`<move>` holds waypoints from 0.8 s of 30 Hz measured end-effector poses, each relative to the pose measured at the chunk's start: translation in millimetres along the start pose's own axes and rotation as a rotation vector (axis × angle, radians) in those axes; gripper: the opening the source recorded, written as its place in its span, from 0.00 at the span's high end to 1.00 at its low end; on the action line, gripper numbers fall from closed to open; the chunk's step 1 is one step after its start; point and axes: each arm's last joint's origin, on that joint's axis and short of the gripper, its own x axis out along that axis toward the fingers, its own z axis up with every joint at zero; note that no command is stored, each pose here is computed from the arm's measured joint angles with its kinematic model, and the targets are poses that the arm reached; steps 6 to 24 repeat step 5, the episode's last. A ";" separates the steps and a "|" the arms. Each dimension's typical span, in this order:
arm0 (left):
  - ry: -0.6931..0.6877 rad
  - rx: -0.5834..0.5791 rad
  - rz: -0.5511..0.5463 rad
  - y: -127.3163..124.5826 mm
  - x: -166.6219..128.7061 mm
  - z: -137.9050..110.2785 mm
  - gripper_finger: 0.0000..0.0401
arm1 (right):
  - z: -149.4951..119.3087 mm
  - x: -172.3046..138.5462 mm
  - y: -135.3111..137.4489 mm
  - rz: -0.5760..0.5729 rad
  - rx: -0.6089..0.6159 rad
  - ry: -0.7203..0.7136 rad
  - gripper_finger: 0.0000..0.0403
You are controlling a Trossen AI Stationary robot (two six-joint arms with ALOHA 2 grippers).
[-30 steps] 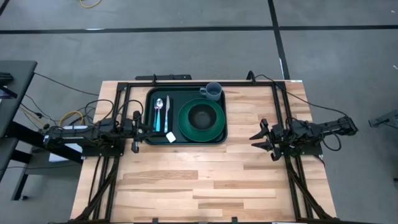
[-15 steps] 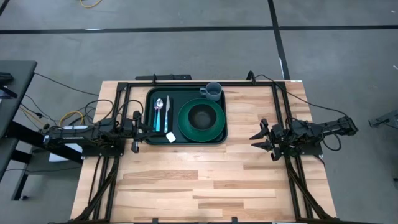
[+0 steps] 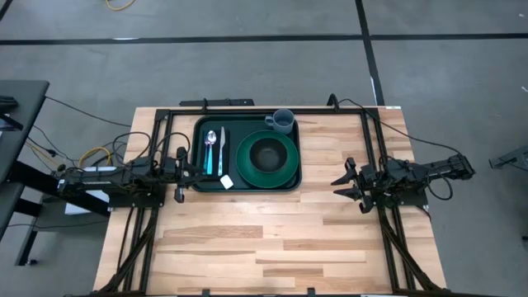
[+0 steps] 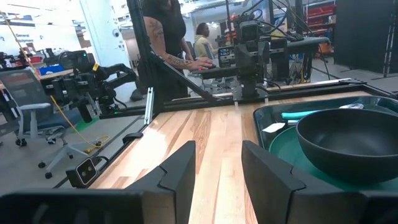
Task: Set up tray
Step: Return to Home Position
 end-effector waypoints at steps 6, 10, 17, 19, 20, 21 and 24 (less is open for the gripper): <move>0.000 0.000 0.000 0.0 0.0 0.0 0.79 | -0.2 0.0 0.0 0.000 0.000 0.001 0.70; 0.000 0.000 0.000 0.0 0.0 0.0 0.79 | -0.2 0.0 0.0 0.000 0.000 0.001 0.70; 0.000 0.000 0.000 0.0 0.0 0.0 0.79 | -0.2 0.0 0.0 0.000 0.000 0.001 0.70; 0.000 0.000 0.000 0.0 0.0 0.0 0.79 | -0.2 0.0 0.0 0.000 0.000 0.001 0.70; 0.000 0.000 0.000 0.0 0.0 0.0 0.79 | -0.2 0.0 0.0 0.000 0.000 0.001 0.70; 0.000 0.000 0.000 0.0 0.0 0.0 0.79 | -0.2 0.0 0.0 0.000 0.000 0.001 0.70; 0.000 0.000 0.000 0.0 0.0 0.0 0.79 | -0.2 0.0 0.0 0.000 0.000 0.001 0.70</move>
